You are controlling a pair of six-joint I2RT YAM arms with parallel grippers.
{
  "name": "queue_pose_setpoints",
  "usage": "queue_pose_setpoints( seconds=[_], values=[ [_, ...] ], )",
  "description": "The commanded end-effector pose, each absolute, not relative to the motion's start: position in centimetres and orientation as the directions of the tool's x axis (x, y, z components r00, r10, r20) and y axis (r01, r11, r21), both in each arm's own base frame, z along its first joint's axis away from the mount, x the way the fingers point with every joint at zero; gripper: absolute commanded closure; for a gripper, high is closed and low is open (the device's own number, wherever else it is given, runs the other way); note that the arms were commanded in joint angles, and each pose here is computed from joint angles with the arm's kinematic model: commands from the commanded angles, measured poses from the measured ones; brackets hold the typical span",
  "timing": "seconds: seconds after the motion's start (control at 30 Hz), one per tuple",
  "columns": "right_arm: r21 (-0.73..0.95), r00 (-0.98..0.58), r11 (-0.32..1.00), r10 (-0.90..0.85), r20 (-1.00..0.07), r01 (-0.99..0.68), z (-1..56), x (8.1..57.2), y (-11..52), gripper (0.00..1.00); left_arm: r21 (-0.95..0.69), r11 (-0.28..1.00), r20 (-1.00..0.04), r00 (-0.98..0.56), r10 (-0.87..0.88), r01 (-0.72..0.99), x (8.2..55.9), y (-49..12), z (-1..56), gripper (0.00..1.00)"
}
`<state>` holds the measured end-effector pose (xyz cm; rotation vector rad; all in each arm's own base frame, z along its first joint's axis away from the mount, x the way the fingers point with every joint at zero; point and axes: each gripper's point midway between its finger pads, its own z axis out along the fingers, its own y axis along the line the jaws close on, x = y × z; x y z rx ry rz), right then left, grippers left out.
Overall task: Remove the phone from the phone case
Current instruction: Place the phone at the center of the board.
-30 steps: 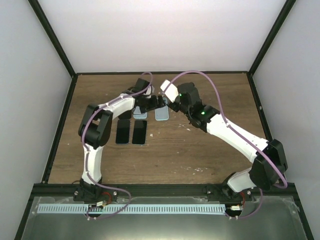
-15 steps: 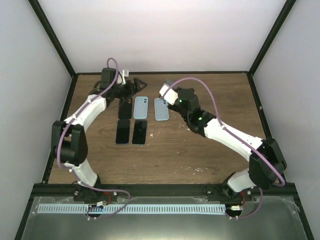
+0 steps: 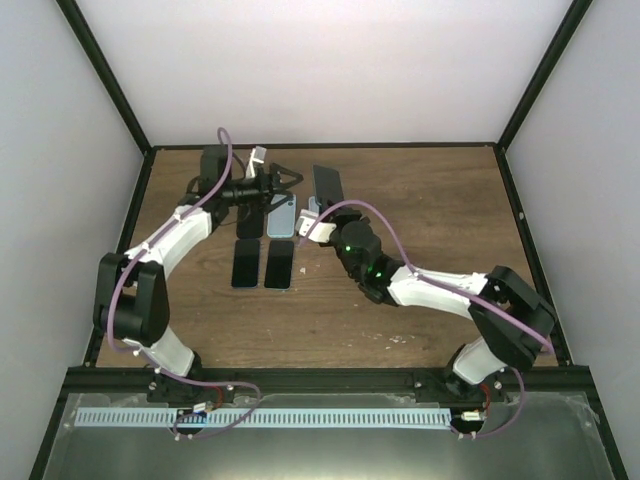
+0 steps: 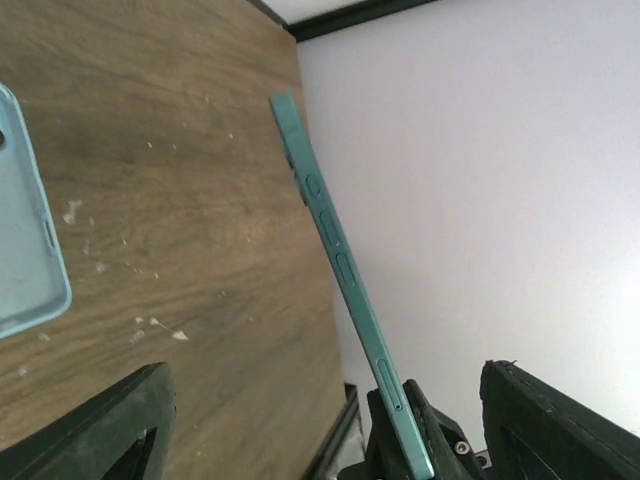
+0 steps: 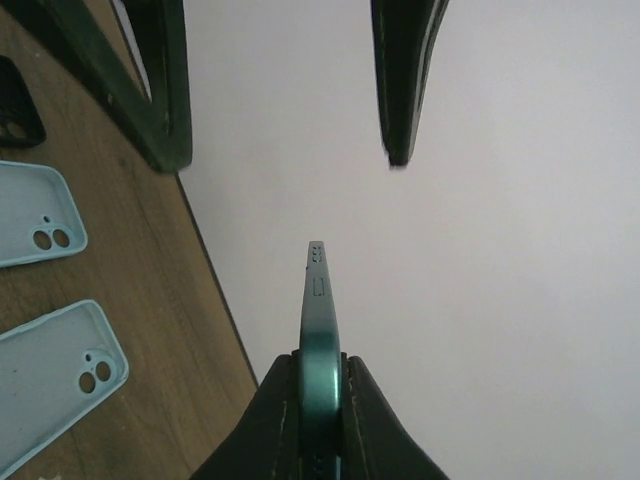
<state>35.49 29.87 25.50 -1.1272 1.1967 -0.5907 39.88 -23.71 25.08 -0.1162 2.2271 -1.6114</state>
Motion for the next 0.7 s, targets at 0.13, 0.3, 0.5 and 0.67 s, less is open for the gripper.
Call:
queue_pose_setpoints(
  seconds=[0.13, 0.3, 0.5, 0.67],
  values=[
    [-0.905, 0.381, 0.424, -0.834, -0.398, -0.018, 28.8, 33.8, 30.6, 0.99, -0.944, 0.278, -0.240, -0.947, -0.213, 0.176, 37.3, -26.9, 25.3, 0.22],
    [-0.915, 0.401, 0.402, -0.836, -0.376, -0.019, 27.8, 32.6, 31.3, 0.99, -0.947, 0.280, -0.219, -0.955, -0.199, 0.159, 37.0, -27.9, 24.6, 0.34],
    [-0.923, 0.408, 0.385, -0.841, -0.355, -0.011, 26.8, 31.5, 31.7, 0.99, -0.947, 0.288, -0.201, -0.960, -0.196, 0.140, 37.0, -28.4, 23.7, 0.58],
    [-0.929, 0.425, 0.370, -0.843, -0.331, 0.009, 26.7, 30.7, 32.0, 0.97, -0.941, 0.322, -0.183, -0.959, -0.218, 0.107, 37.2, -28.2, 22.4, 0.77]
  ],
)
